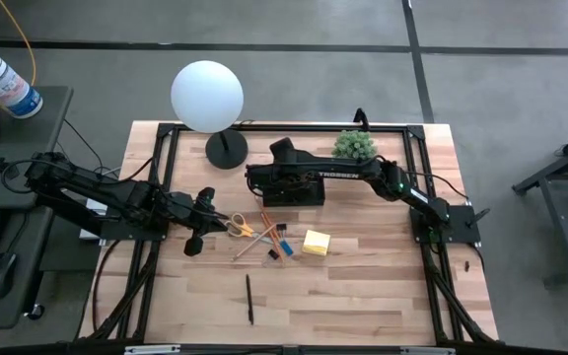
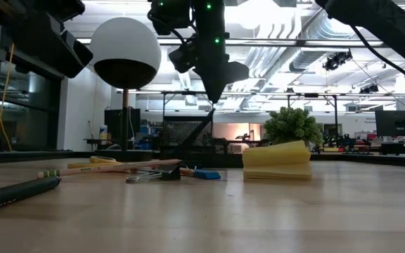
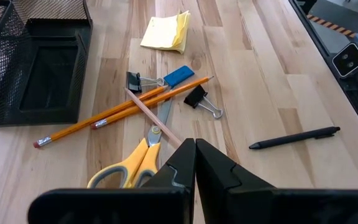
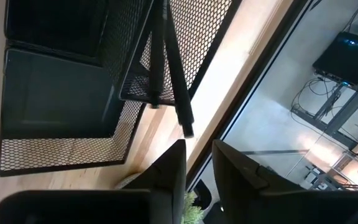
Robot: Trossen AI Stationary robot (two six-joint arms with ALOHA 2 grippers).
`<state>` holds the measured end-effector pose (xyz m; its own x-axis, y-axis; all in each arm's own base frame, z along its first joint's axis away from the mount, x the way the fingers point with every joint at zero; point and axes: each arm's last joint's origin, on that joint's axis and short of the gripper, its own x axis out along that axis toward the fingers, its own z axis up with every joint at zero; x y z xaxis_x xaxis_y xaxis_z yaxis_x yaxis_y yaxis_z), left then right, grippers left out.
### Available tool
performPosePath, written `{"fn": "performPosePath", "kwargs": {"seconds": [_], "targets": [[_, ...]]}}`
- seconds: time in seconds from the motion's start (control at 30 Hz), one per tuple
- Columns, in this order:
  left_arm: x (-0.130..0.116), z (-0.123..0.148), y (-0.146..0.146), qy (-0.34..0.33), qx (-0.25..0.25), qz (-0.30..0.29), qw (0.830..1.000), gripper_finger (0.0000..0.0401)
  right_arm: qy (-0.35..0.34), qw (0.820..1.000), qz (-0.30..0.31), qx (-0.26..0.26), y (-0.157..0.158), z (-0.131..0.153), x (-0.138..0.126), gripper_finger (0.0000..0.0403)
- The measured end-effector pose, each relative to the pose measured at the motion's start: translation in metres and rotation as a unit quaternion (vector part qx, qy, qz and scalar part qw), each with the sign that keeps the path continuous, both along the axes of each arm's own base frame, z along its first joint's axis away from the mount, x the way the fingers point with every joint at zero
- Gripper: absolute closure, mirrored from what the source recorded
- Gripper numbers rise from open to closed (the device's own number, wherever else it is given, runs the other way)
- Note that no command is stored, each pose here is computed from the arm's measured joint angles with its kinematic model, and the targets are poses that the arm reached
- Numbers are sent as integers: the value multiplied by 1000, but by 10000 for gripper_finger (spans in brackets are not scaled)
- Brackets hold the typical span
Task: Pick and place office supplies into organizer
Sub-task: Put the right black pen into the black organizer, then put the black pen into the black organizer
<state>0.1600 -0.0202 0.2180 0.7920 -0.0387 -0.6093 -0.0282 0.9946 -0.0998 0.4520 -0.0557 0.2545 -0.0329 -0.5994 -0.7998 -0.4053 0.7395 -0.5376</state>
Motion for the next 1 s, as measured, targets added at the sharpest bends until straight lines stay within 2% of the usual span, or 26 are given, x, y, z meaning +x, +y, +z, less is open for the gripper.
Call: {"fn": "performPosePath", "kwargs": {"seconds": [0.2, 0.3, 0.43, 0.6, 1.0], "targets": [[0, 0, 0, 0, 0, 0, 1000, 400, -7, 1000, -2, -4, 0, 0, 1, 308], [0, 0, 0, 0, 0, 0, 1000, 400, -23, 999, -25, -14, 0, 0, 1, 305], [0, 0, 0, 0, 0, 0, 1000, 400, -32, 998, -40, -42, 5, 1, 0, 311], [0, 0, 0, 0, 0, 0, 1000, 400, -29, 998, -27, -40, 27, 2, -1, 328], [0, 0, 0, 2, -1, 1, 1000, 400, -63, 997, -24, 48, 90, 0, -2, 363]]}}
